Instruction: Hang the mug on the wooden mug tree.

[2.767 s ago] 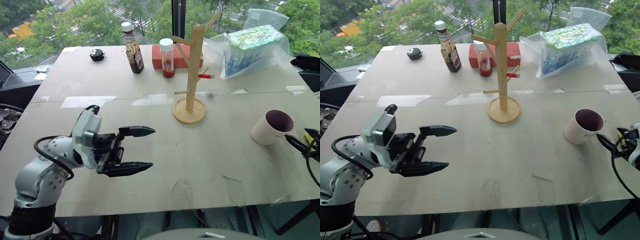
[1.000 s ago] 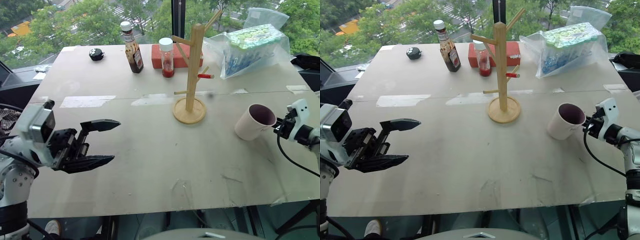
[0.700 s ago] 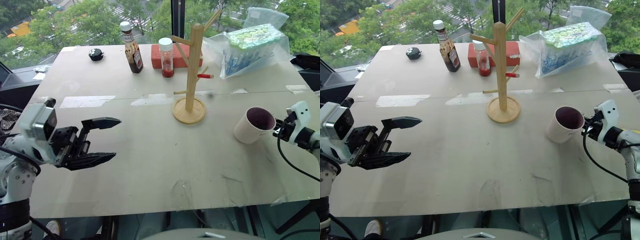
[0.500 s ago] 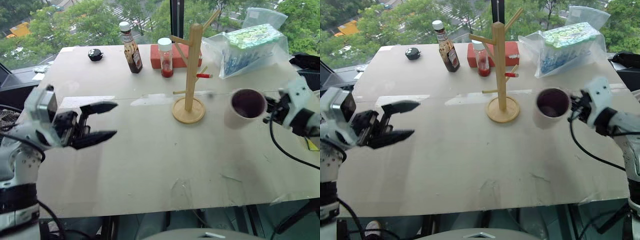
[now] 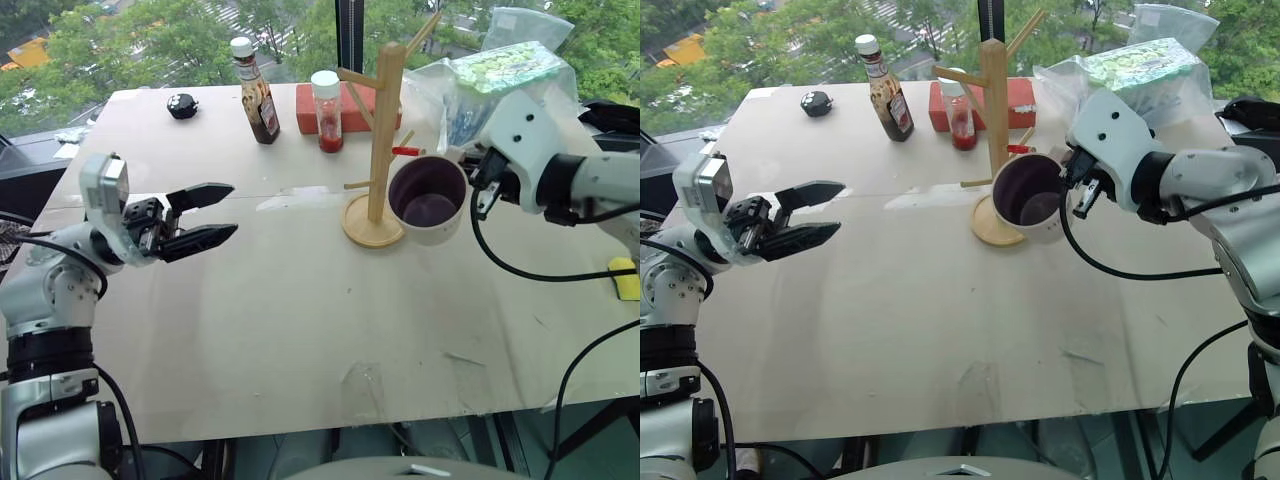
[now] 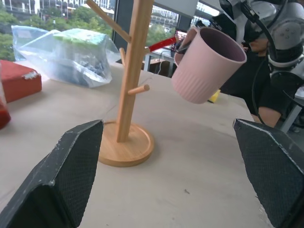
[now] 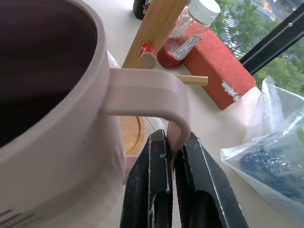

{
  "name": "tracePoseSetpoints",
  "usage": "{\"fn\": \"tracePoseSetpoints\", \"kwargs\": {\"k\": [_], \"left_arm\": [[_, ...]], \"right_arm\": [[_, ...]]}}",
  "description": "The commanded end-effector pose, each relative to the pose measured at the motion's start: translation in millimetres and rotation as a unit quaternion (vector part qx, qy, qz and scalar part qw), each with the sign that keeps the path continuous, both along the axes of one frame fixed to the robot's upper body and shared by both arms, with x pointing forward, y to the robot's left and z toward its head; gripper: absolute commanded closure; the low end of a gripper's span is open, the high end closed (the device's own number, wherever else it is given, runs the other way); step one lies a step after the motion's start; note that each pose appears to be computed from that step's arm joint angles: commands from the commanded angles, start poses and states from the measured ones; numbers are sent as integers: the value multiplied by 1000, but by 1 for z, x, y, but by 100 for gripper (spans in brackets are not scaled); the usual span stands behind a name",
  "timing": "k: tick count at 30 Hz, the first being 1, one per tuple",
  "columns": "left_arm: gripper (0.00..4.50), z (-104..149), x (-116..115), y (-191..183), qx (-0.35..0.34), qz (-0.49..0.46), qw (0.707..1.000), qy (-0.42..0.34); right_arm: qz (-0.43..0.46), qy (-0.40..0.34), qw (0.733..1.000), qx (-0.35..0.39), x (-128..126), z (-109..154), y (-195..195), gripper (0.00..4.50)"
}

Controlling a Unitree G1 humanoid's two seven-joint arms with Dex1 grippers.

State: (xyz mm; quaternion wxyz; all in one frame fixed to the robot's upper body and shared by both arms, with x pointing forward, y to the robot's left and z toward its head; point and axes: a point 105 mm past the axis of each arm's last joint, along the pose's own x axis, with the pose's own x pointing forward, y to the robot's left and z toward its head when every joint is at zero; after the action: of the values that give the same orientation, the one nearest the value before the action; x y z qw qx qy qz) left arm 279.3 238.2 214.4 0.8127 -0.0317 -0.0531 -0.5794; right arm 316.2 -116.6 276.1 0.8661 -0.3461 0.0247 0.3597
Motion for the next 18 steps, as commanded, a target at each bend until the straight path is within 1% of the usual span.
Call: {"fn": "tracePoseSetpoints", "kwargs": {"k": [1, 4, 7, 14, 18], "left_arm": [[0, 12, -15, -3, -10, -11, 1000, -25], [0, 8, -28, -5, -14, -16, 1000, -19], [0, 7, -33, -6, -22, -6, 1000, -15], [0, 12, -20, 7, -37, 49, 998, -22], [0, 14, -20, 10, -37, 53, 998, -26]], "right_arm": [[8, -14, 1000, -11, 6, 13, 2, 444], [15, -15, 1000, -18, 12, 16, 4, 444], [29, -16, 999, -23, 14, 18, 11, 444], [49, -14, 998, -27, 21, 19, 25, 444], [56, -12, 998, -31, 27, 19, 34, 444]]}}
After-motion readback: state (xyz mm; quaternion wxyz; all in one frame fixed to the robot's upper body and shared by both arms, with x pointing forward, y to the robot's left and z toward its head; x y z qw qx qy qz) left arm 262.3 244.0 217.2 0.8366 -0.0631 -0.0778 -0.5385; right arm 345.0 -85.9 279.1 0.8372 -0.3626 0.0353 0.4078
